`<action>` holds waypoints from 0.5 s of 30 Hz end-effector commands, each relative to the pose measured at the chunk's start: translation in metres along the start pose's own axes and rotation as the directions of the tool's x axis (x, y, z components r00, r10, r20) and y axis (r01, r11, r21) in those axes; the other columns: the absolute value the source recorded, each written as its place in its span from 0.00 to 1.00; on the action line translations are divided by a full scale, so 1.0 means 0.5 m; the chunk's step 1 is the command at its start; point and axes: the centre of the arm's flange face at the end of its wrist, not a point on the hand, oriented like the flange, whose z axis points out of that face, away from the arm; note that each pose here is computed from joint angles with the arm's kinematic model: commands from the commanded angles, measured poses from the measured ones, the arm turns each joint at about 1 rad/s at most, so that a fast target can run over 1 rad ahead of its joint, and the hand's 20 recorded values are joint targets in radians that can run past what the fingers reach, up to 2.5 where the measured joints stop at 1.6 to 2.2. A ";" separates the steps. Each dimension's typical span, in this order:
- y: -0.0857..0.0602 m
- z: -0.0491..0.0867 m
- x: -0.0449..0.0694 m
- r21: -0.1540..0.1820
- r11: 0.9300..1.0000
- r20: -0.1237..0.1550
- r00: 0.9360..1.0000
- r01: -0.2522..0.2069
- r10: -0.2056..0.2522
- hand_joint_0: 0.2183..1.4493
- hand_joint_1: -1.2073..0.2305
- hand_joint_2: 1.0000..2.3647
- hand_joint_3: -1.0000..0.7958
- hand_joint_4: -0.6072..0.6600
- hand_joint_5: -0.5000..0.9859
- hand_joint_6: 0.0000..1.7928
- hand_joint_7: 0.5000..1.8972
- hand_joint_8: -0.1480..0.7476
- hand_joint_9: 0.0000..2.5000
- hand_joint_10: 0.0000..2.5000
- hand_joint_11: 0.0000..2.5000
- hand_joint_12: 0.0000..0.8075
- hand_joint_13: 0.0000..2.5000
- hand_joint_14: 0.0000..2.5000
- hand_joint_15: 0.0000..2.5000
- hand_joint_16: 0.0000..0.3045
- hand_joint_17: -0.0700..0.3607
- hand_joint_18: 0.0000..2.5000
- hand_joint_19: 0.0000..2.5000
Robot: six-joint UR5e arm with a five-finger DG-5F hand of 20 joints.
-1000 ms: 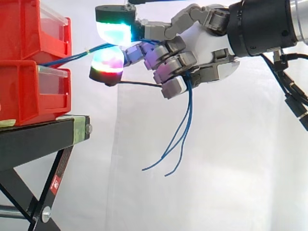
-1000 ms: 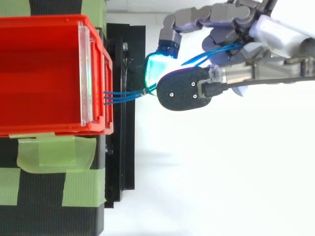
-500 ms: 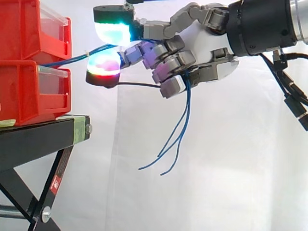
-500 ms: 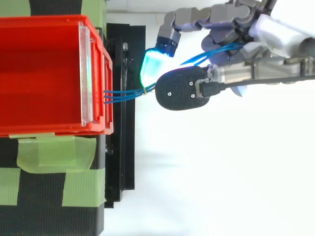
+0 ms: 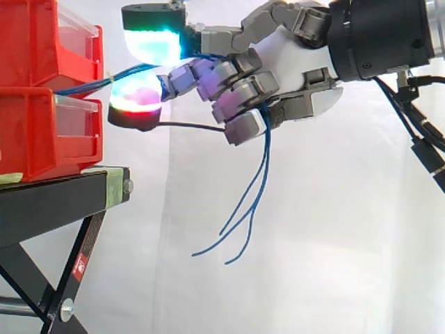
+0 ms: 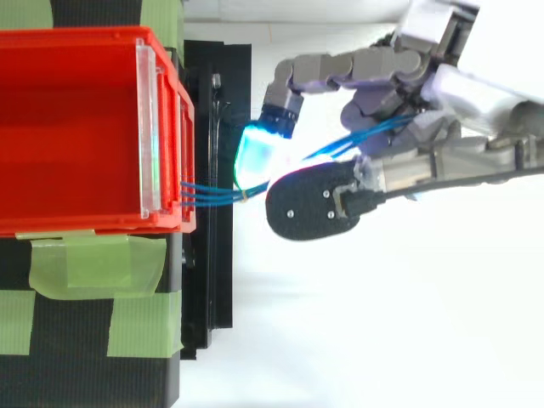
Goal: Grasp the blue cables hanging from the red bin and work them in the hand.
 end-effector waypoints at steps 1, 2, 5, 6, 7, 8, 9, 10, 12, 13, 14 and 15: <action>-0.001 -0.005 0.009 0.009 1.000 -0.028 1.000 0.010 -0.010 0.64 0.41 0.01 0.22 0.68 0.54 0.00 0.60 0.47 0.42 1.00 1.00 0.51 0.51 1.00 0.73 0.14 0.38 0.54 0.45; -0.001 -0.006 0.010 0.010 1.000 -0.029 1.000 0.011 -0.011 0.64 0.40 0.01 0.23 0.67 0.51 0.04 0.60 0.47 0.42 1.00 1.00 0.51 0.51 1.00 0.73 0.14 0.38 0.54 0.45; -0.002 -0.007 0.010 0.016 1.000 -0.032 0.999 0.012 -0.012 0.65 0.39 0.01 0.24 0.68 0.48 0.12 0.56 0.47 0.42 1.00 1.00 0.51 0.51 1.00 0.73 0.14 0.38 0.54 0.45; -0.002 -0.007 0.010 0.018 1.000 -0.032 0.999 0.013 -0.013 0.65 0.39 0.01 0.24 0.68 0.47 0.13 0.55 0.47 0.42 1.00 1.00 0.51 0.51 1.00 0.73 0.14 0.38 0.54 0.45; -0.002 -0.007 0.010 0.018 1.000 -0.032 0.999 0.013 -0.013 0.65 0.39 0.01 0.24 0.68 0.47 0.14 0.55 0.47 0.42 1.00 1.00 0.51 0.51 1.00 0.73 0.14 0.38 0.54 0.45; -0.002 -0.008 0.012 0.017 1.000 -0.033 0.999 0.013 -0.013 0.65 0.39 0.01 0.24 0.68 0.46 0.15 0.54 0.47 0.42 1.00 1.00 0.51 0.51 1.00 0.73 0.14 0.38 0.54 0.45; -0.004 -0.007 0.012 0.019 1.000 -0.034 0.999 0.014 -0.014 0.64 0.39 0.01 0.24 0.69 0.46 0.16 0.54 0.47 0.42 1.00 1.00 0.51 0.51 1.00 0.73 0.14 0.38 0.54 0.45; -0.002 -0.008 0.012 0.017 1.000 -0.033 0.999 0.015 -0.014 0.64 0.39 0.01 0.24 0.68 0.46 0.16 0.54 0.47 0.42 1.00 1.00 0.51 0.51 1.00 0.73 0.14 0.38 0.54 0.45; -0.002 -0.009 0.015 0.017 1.000 -0.036 0.999 0.015 -0.015 0.64 0.38 0.01 0.22 0.69 0.45 0.18 0.53 0.47 0.42 1.00 1.00 0.51 0.51 1.00 0.73 0.14 0.38 0.54 0.45; -0.001 -0.009 0.017 0.016 1.000 -0.038 0.999 0.016 -0.015 0.64 0.38 0.01 0.22 0.69 0.45 0.18 0.53 0.47 0.42 1.00 1.00 0.51 0.51 1.00 0.73 0.14 0.38 0.54 0.45; -0.001 -0.010 0.019 0.016 1.000 -0.038 0.999 0.016 -0.015 0.63 0.38 0.01 0.25 0.69 0.44 0.22 0.51 0.47 0.42 1.00 1.00 0.51 0.51 1.00 0.73 0.14 0.38 0.54 0.45; -0.001 -0.010 0.020 0.016 1.000 -0.039 0.999 0.018 -0.017 0.63 0.38 0.01 0.26 0.69 0.44 0.23 0.51 0.47 0.42 1.00 1.00 0.51 0.51 1.00 0.73 0.14 0.38 0.54 0.45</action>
